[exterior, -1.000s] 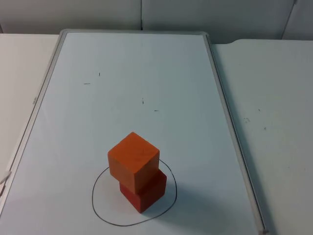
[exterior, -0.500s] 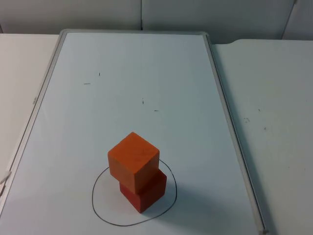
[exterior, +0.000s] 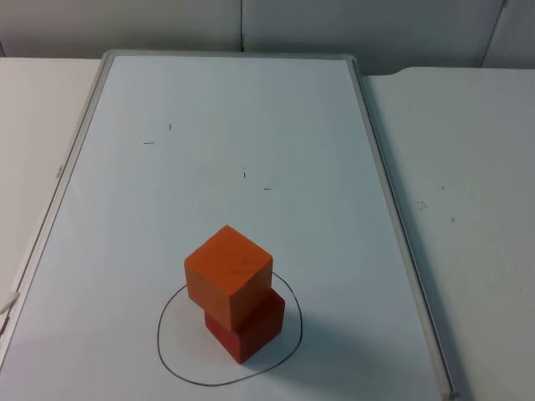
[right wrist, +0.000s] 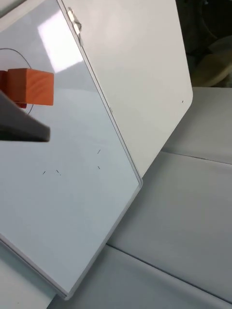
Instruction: Pick up one cube with the left hand and another cube with the right hand. First place the cube in the right hand at the target position, then stack the cube in the left hand on top.
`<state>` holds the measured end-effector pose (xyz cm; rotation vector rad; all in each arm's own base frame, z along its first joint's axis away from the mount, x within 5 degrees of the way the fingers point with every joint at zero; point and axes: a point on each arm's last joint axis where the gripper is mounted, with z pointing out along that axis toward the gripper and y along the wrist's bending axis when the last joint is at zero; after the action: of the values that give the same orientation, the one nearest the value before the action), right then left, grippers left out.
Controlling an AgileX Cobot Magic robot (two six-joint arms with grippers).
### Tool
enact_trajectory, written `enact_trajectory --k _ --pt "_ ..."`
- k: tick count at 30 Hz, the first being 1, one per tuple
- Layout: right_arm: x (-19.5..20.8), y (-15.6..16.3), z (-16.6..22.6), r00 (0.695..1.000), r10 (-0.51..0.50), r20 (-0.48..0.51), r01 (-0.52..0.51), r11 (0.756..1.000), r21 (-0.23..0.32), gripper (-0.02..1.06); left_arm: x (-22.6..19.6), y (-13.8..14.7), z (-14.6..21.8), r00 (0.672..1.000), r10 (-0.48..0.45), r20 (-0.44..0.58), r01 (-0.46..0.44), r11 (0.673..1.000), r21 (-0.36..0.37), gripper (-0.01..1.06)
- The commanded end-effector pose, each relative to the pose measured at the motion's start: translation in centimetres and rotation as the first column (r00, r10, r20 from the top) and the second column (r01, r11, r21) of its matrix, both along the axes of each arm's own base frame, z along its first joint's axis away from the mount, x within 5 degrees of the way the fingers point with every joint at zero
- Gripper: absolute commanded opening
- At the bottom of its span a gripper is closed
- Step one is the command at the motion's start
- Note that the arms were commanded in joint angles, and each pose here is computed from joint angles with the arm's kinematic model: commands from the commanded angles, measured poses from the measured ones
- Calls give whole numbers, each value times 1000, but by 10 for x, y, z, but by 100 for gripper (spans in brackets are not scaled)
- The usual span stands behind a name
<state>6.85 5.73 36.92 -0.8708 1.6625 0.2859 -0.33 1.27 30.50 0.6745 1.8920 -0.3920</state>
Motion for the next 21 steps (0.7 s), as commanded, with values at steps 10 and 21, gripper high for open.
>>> enact_trajectory --k 10,21 --pt "0 -2 -2 1000 -7 9 7 1000 -17 105 2 -1 -24 999 6 -51 -4 999 40 105" --pt "0 -2 -3 1000 -13 1 13 1000 -27 105 3 -3 -26 999 -13 -34 15 998 55 105"
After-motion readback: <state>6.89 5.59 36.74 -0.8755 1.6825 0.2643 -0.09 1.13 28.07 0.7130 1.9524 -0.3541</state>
